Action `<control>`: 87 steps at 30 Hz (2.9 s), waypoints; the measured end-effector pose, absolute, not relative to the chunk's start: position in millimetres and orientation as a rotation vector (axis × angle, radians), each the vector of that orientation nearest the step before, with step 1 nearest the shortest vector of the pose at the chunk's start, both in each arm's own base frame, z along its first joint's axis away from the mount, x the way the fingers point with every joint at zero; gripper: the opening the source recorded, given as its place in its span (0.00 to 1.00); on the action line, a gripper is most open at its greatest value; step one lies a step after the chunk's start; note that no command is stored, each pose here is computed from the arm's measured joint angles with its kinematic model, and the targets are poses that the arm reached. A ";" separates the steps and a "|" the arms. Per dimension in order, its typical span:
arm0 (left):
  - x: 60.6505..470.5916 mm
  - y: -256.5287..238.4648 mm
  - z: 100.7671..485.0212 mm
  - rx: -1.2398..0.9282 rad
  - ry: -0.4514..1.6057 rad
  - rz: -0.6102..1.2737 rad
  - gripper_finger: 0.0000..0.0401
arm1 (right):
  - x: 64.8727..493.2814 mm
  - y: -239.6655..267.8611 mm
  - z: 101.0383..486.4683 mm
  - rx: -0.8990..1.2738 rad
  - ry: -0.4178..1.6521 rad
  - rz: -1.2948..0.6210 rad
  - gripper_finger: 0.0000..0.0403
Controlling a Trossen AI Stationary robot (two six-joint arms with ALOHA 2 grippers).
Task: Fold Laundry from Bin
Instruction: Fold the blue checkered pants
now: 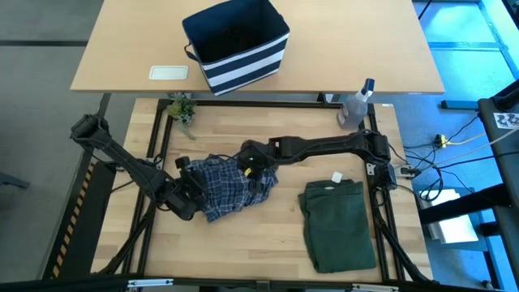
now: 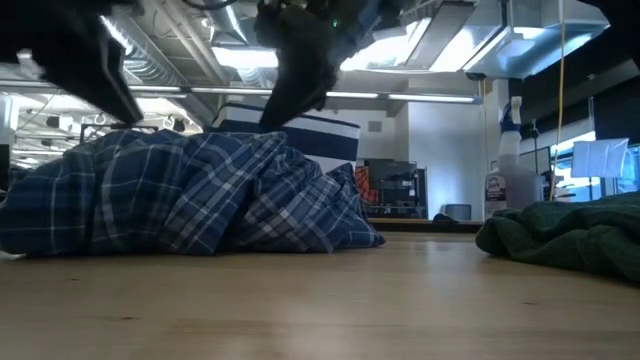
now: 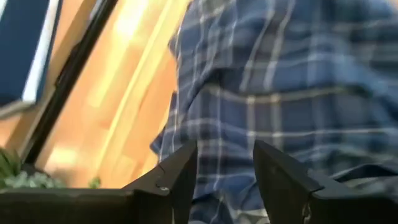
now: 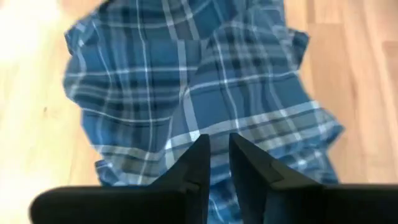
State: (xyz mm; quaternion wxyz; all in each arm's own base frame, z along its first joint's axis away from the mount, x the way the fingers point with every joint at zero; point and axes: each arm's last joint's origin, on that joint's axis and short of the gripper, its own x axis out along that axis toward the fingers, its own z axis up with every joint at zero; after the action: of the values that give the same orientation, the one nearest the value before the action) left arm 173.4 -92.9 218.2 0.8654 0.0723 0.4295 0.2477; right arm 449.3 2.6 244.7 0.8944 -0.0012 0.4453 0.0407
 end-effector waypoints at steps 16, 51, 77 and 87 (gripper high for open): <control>166.8 -52.5 149.3 -0.039 1.015 0.591 0.12 | 428.5 -46.8 158.3 0.108 0.889 -0.035 0.11; 175.7 -49.7 289.8 0.106 0.534 0.437 0.24 | 393.4 -9.2 292.6 -0.095 0.641 -0.011 0.11; 167.3 -47.4 296.9 0.164 0.494 0.473 0.24 | 312.1 -9.7 288.9 -0.096 0.390 -0.125 0.11; 167.3 -37.9 293.3 0.171 0.545 0.506 0.24 | 308.5 -9.1 275.1 -0.070 0.429 -0.119 0.11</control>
State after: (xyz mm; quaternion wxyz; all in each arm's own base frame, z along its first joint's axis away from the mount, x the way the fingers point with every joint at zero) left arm 167.3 -37.9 293.3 0.9281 0.0833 0.2659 0.2470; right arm 308.5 -9.1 275.1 0.9747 -0.0347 0.2129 -0.0588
